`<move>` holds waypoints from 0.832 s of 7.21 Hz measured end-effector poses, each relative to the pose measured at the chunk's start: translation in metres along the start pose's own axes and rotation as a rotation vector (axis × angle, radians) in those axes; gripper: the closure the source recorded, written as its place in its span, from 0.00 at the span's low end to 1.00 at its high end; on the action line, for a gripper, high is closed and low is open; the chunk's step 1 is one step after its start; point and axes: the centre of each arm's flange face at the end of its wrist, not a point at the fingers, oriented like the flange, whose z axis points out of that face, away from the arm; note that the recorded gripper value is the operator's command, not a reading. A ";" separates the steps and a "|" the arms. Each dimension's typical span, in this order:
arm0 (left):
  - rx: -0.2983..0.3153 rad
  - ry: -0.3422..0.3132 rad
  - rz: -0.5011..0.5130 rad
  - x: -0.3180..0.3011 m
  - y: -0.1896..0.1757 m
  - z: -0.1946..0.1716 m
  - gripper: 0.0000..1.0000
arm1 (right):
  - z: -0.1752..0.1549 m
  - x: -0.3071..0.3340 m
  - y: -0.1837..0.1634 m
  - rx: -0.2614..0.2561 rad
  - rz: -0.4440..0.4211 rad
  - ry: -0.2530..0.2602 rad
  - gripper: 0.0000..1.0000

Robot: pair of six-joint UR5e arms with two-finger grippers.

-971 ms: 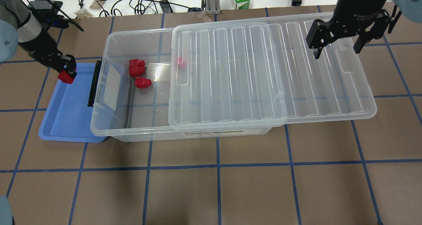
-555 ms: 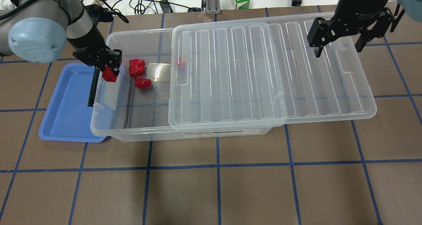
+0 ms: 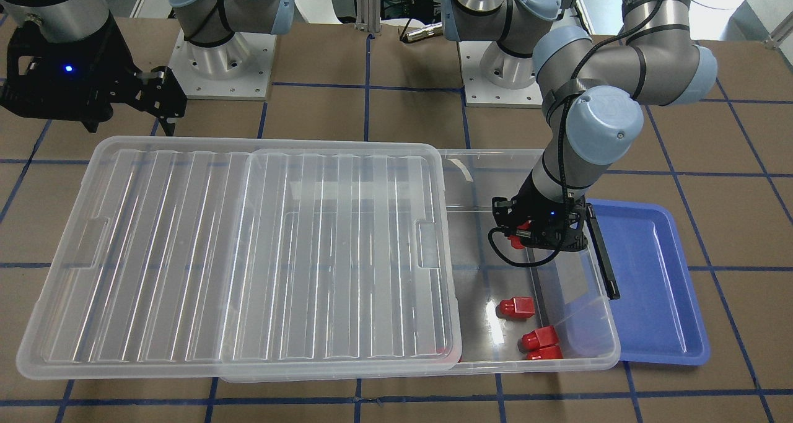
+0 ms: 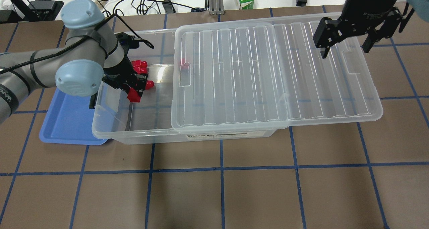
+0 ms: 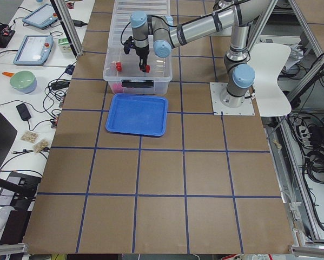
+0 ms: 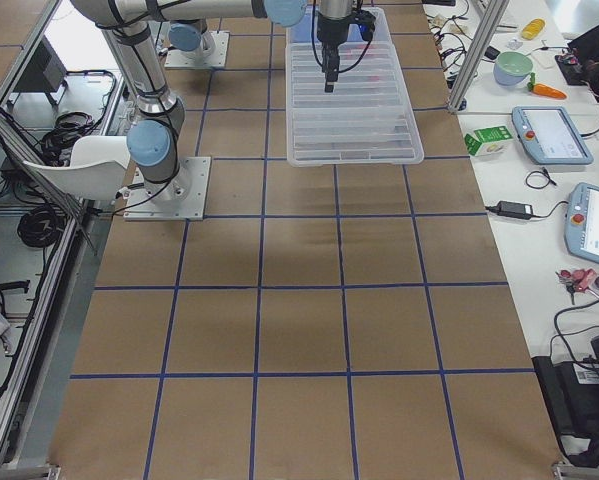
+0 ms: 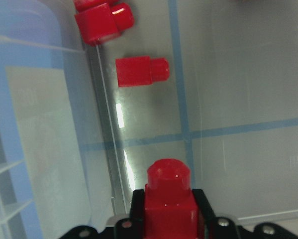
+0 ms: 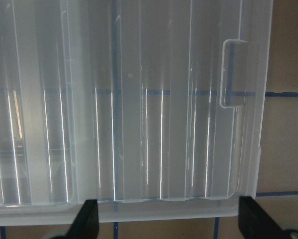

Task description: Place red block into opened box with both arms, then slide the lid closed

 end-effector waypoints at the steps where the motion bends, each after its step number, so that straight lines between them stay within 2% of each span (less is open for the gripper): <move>1: 0.008 -0.002 -0.021 0.004 0.006 0.018 0.88 | 0.000 0.000 0.000 -0.001 0.000 0.000 0.00; 4: -0.015 0.000 -0.044 0.008 0.025 0.063 0.88 | 0.001 0.000 0.000 -0.001 0.000 0.001 0.00; 5: -0.022 0.002 -0.045 0.008 0.026 0.074 0.85 | 0.002 0.000 -0.001 0.001 0.003 0.000 0.00; 6: -0.032 0.003 -0.046 0.008 0.026 0.084 0.47 | 0.002 0.000 -0.002 0.006 0.005 0.000 0.00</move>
